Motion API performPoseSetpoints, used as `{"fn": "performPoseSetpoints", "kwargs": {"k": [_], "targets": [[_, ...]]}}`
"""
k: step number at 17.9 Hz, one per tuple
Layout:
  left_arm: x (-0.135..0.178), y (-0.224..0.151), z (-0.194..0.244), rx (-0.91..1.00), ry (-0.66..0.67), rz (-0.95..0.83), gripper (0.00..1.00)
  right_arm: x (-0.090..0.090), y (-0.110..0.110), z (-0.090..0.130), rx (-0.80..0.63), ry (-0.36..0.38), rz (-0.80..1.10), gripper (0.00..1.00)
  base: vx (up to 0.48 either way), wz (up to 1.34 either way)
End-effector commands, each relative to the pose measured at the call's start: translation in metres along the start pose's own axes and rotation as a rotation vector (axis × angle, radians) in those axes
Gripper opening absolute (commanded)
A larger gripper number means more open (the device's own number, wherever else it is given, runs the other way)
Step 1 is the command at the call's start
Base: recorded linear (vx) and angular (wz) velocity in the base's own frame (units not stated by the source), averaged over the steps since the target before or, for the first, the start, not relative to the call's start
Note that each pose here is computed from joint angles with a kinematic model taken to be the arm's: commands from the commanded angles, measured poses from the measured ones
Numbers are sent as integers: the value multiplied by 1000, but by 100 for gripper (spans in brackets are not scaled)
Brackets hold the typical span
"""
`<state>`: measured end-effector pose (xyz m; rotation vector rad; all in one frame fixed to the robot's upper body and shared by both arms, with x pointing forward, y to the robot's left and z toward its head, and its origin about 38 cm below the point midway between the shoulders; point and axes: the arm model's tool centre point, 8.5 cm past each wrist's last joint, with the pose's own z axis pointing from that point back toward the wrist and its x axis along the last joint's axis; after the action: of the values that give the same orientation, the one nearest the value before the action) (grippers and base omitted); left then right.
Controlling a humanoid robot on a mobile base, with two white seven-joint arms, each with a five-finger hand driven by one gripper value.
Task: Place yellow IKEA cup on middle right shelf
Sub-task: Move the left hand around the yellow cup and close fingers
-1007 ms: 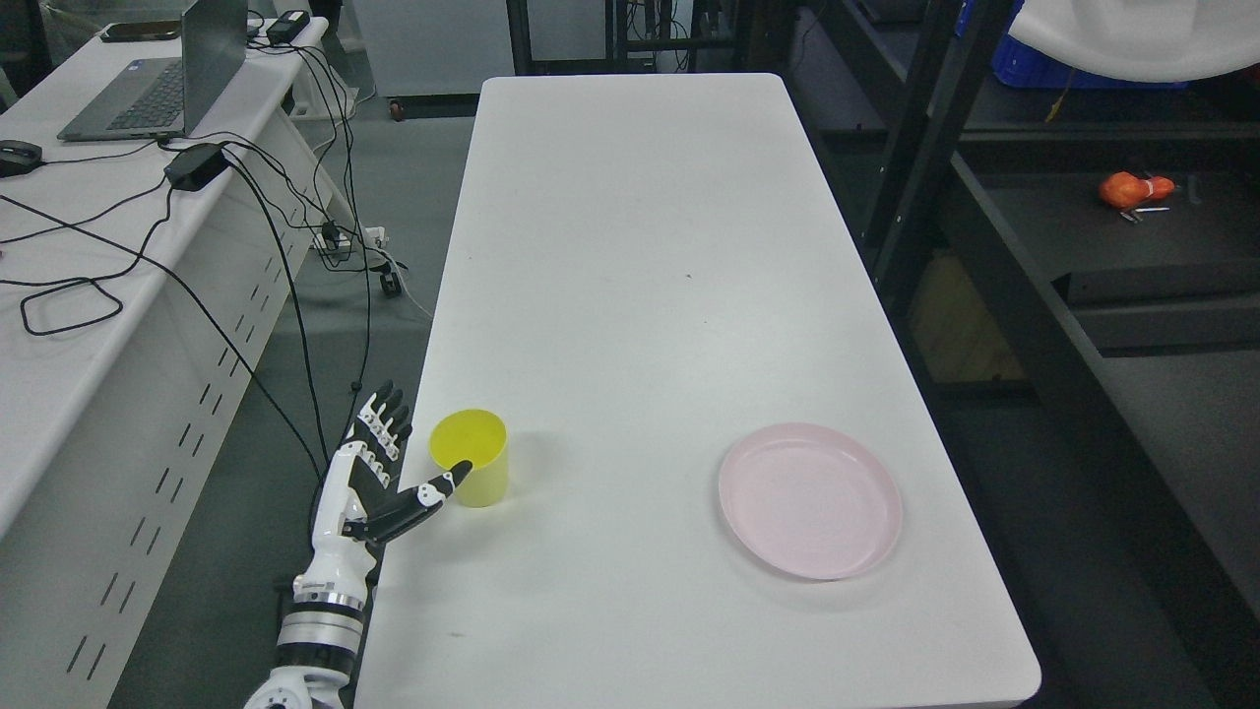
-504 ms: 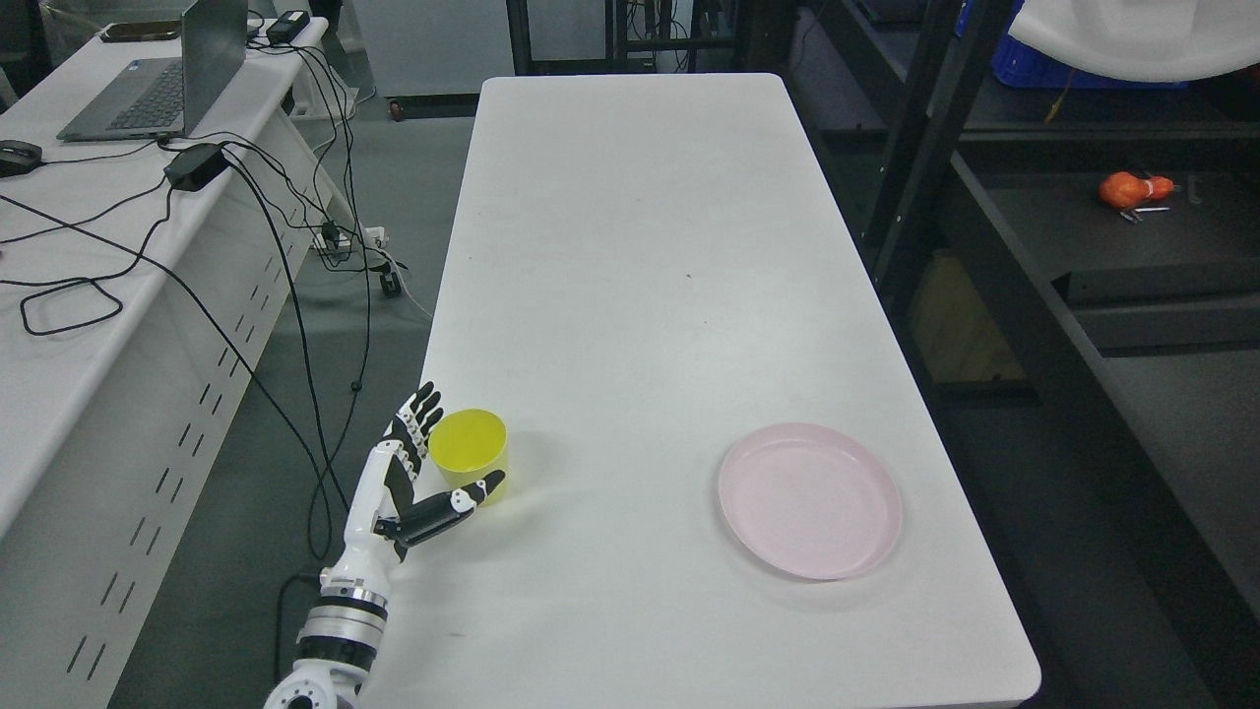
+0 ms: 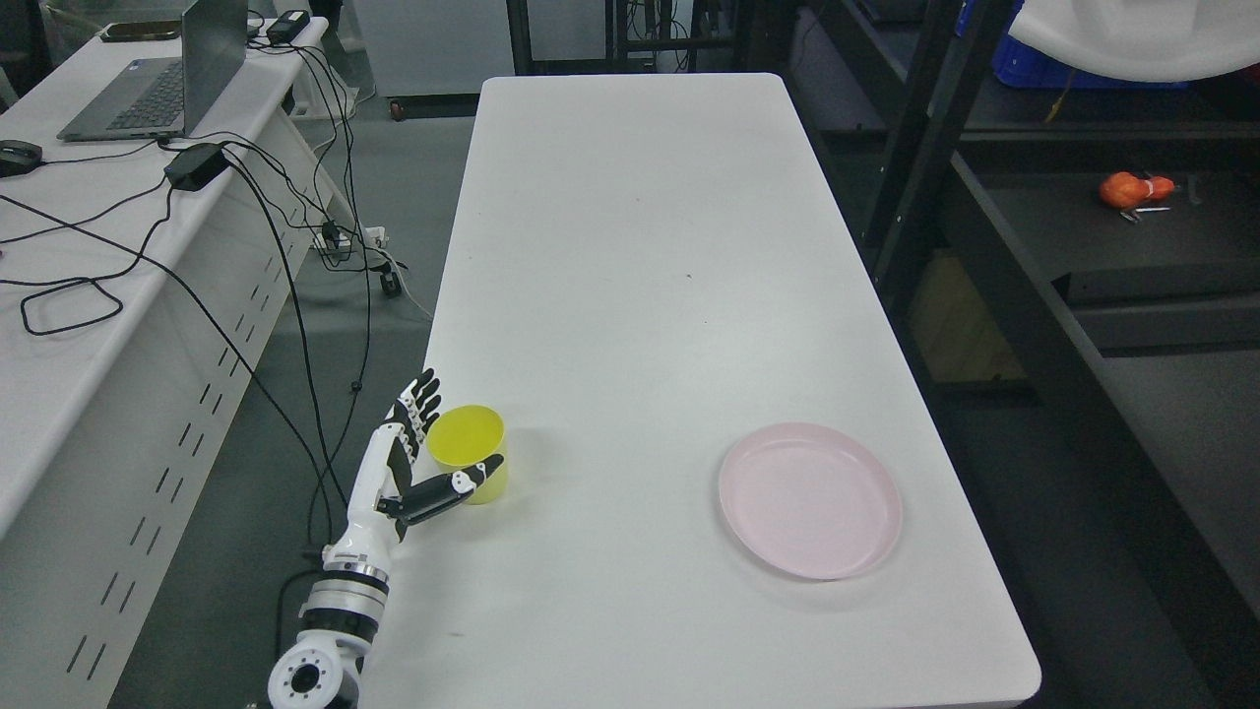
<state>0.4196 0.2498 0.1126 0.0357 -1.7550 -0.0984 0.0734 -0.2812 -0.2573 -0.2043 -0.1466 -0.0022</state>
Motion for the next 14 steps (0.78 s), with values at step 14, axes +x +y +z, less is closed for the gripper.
{"fn": "performPoseSetpoints", "kwargs": {"k": [14], "targets": [[-24,-40,-9,-143,67,7,97,-9,-10,-1,-12,15,-3,99,0,0]]}}
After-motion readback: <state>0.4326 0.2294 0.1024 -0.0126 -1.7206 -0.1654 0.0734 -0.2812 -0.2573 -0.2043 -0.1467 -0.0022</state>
